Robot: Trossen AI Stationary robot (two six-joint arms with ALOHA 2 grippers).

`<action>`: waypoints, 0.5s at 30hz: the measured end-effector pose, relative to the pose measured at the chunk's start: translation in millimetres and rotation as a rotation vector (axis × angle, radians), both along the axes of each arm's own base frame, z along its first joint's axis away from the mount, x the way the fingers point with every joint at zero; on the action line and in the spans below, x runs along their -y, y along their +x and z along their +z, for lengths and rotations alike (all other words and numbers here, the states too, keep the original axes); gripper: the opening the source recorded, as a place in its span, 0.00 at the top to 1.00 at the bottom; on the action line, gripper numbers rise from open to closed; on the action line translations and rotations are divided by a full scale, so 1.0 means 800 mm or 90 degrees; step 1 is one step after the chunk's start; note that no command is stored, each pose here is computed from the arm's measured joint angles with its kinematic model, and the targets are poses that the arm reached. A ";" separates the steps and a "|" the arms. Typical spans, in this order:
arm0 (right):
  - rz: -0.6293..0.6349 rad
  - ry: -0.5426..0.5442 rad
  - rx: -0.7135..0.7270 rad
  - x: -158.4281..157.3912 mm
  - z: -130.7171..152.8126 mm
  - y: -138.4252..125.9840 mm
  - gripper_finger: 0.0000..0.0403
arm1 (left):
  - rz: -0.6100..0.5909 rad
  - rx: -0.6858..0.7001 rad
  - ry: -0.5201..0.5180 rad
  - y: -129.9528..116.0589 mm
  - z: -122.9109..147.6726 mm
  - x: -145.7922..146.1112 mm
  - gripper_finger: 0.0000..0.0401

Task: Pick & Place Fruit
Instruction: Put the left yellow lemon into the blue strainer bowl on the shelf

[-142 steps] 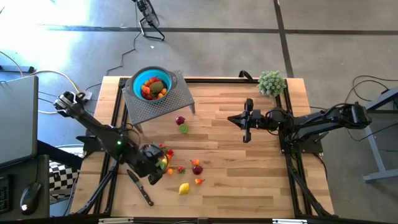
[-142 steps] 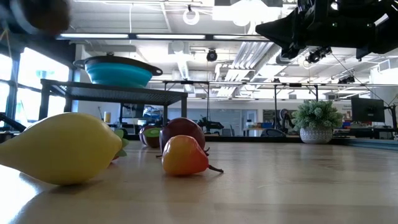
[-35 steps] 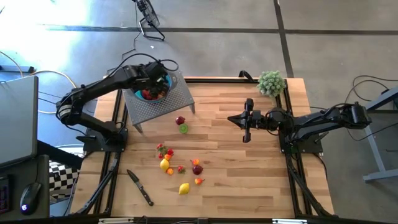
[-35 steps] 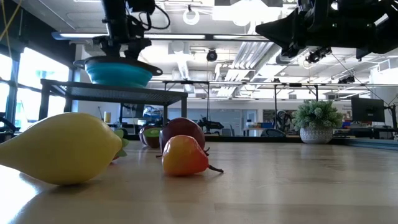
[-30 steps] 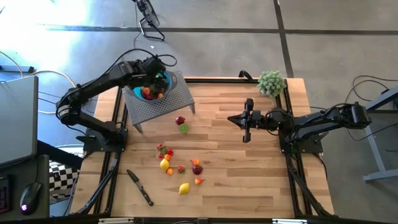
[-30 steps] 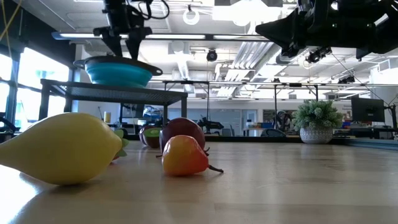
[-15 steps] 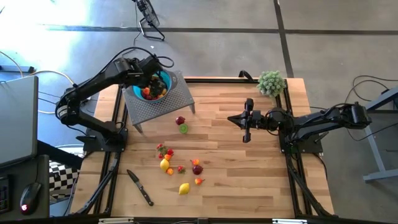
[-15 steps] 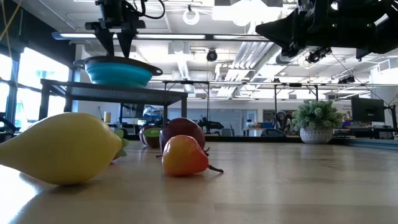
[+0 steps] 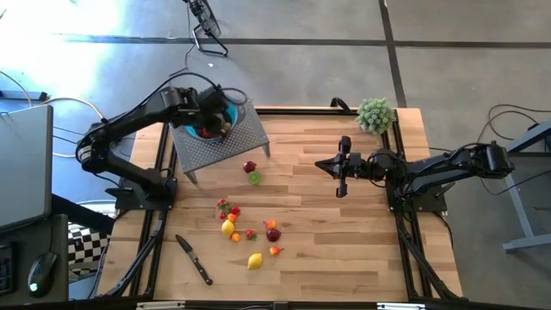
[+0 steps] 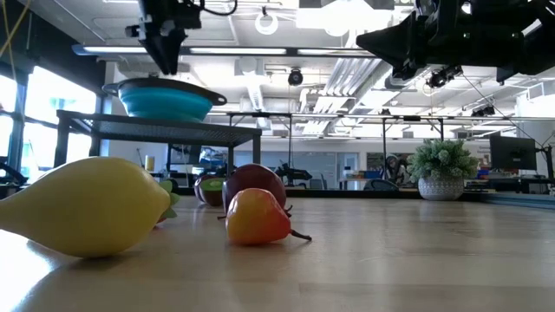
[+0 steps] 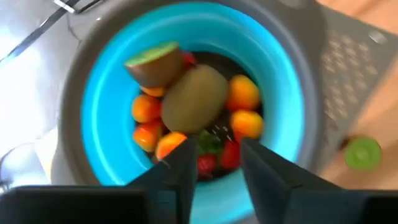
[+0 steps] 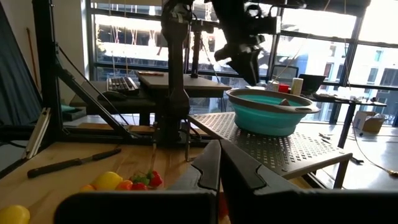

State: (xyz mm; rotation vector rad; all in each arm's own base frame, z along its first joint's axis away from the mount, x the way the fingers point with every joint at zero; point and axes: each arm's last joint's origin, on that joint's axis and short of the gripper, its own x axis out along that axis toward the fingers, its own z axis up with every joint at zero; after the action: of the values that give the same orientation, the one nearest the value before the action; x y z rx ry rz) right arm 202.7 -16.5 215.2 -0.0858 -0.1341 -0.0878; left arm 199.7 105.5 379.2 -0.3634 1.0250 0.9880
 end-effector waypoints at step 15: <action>0.000 0.001 0.000 0.000 0.000 0.000 0.99 | -0.113 0.113 -0.136 -0.014 0.017 0.139 0.97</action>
State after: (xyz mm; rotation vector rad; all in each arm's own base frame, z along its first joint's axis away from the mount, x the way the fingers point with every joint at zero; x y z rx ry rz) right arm 202.7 -16.4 215.2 -0.0842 -0.1342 -0.0873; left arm 188.7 -6.0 392.4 -0.5179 0.9838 0.6767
